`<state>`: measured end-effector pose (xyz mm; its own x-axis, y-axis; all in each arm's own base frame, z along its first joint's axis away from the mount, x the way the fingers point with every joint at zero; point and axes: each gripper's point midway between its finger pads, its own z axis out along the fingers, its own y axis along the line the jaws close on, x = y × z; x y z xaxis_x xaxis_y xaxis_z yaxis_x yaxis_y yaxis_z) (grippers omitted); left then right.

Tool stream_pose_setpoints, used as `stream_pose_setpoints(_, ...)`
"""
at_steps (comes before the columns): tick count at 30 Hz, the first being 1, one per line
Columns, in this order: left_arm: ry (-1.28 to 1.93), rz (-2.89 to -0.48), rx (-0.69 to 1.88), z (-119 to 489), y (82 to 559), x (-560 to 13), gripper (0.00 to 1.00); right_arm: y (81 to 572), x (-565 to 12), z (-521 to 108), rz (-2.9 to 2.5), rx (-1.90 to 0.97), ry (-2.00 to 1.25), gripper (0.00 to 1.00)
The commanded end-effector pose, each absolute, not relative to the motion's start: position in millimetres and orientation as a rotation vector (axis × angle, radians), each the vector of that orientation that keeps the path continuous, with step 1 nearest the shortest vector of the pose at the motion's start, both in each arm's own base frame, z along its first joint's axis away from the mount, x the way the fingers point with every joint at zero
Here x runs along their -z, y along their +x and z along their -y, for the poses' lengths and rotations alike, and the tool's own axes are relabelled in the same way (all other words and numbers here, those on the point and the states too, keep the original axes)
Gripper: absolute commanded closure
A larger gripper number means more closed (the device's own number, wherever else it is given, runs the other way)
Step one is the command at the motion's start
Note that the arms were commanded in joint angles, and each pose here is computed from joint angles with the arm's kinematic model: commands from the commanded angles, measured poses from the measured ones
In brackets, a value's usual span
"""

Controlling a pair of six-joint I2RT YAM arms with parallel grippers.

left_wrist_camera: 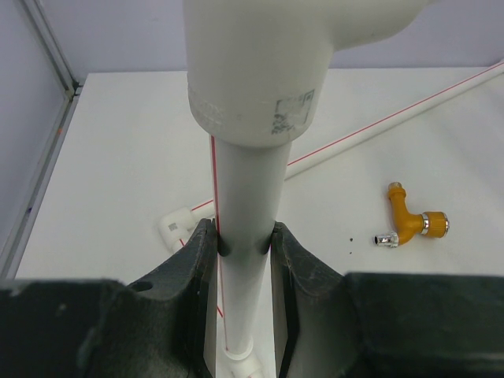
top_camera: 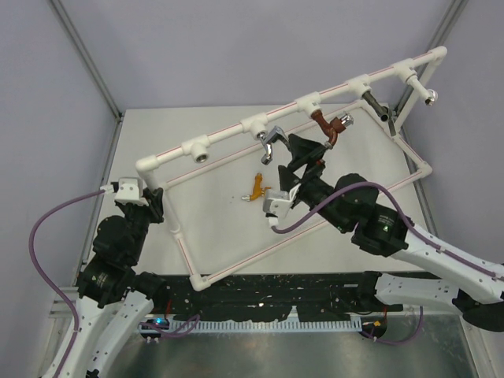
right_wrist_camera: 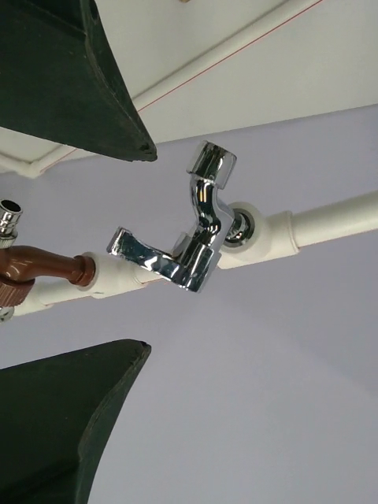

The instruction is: Install the water faucets

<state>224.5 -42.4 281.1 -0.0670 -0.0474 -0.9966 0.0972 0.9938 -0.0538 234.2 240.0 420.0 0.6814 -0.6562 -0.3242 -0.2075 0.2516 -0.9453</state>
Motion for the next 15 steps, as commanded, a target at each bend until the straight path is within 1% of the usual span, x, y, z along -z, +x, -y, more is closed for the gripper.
stream_pose_setpoints(1,0.115,-1.757,0.148,56.0,223.5,-249.7,1.0,247.6,-427.3,-231.7,-0.711,0.742,-1.401,0.01)
stream_pose_setpoints(4,0.111,-1.75,0.148,55.0,222.7,-251.3,1.0,251.8,-435.5,-236.5,-0.683,0.797,-1.364,0.01)
stream_pose_setpoints(7,0.113,-1.747,0.153,55.6,222.2,-251.9,1.0,258.2,-431.8,-245.3,-0.632,0.886,-1.376,0.01)
stream_pose_setpoints(10,0.113,-1.745,0.153,55.5,221.8,-251.8,1.0,263.7,-439.8,-250.6,-0.623,0.923,-1.346,0.01)
stream_pose_setpoints(13,0.112,-1.738,0.157,55.5,221.1,-253.4,1.0,273.6,-434.5,-260.7,-0.621,0.948,-1.369,0.01)
stream_pose_setpoints(15,0.11,-1.734,0.157,55.0,220.7,-254.8,1.0,277.7,-432.4,-265.4,-0.619,0.938,-1.376,0.03)
